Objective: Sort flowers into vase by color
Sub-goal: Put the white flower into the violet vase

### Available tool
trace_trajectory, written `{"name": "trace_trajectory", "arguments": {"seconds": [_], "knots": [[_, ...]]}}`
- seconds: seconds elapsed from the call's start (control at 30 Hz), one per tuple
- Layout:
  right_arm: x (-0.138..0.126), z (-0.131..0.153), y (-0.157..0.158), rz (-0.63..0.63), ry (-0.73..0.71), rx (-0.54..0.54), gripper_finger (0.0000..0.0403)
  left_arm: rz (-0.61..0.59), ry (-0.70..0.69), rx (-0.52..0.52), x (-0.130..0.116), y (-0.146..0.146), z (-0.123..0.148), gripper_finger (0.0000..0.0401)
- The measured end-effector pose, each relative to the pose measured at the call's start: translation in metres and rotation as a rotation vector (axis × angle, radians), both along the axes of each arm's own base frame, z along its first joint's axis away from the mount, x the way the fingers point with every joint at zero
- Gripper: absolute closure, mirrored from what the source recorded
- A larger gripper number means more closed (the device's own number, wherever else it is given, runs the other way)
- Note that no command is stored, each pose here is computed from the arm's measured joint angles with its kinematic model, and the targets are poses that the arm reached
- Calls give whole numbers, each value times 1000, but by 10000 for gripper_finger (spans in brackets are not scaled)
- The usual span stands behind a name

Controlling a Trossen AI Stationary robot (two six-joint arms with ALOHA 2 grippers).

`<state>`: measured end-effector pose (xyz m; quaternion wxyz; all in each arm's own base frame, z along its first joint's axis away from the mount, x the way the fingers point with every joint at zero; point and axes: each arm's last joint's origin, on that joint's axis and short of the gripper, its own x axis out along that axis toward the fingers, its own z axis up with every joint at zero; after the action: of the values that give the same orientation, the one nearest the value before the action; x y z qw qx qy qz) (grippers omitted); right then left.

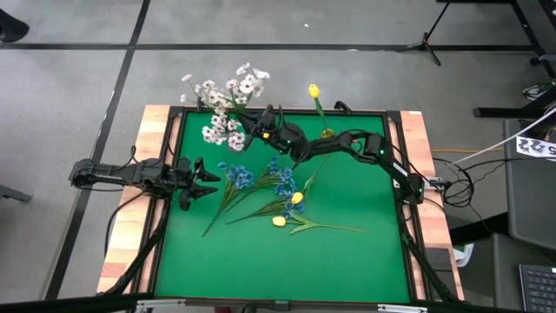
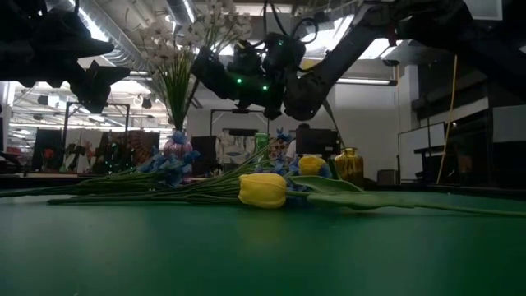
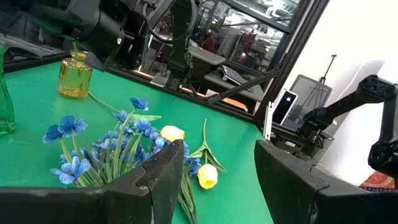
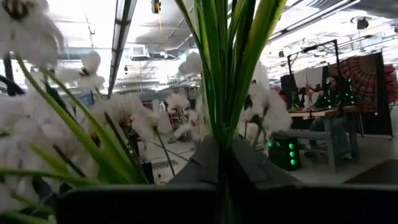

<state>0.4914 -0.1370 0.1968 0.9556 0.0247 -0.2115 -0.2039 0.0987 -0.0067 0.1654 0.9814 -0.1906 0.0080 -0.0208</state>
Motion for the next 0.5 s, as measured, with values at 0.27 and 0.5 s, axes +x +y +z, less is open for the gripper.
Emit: {"name": "trace_trajectory", "arguments": {"seconds": [0.27, 0.5], "knots": [[-3, -10, -1, -14, 29, 15, 392, 0, 0, 7, 0, 0, 0, 207], [-3, -11, -2, -4, 46, 13, 390, 0, 0, 9, 0, 0, 0, 207]]}}
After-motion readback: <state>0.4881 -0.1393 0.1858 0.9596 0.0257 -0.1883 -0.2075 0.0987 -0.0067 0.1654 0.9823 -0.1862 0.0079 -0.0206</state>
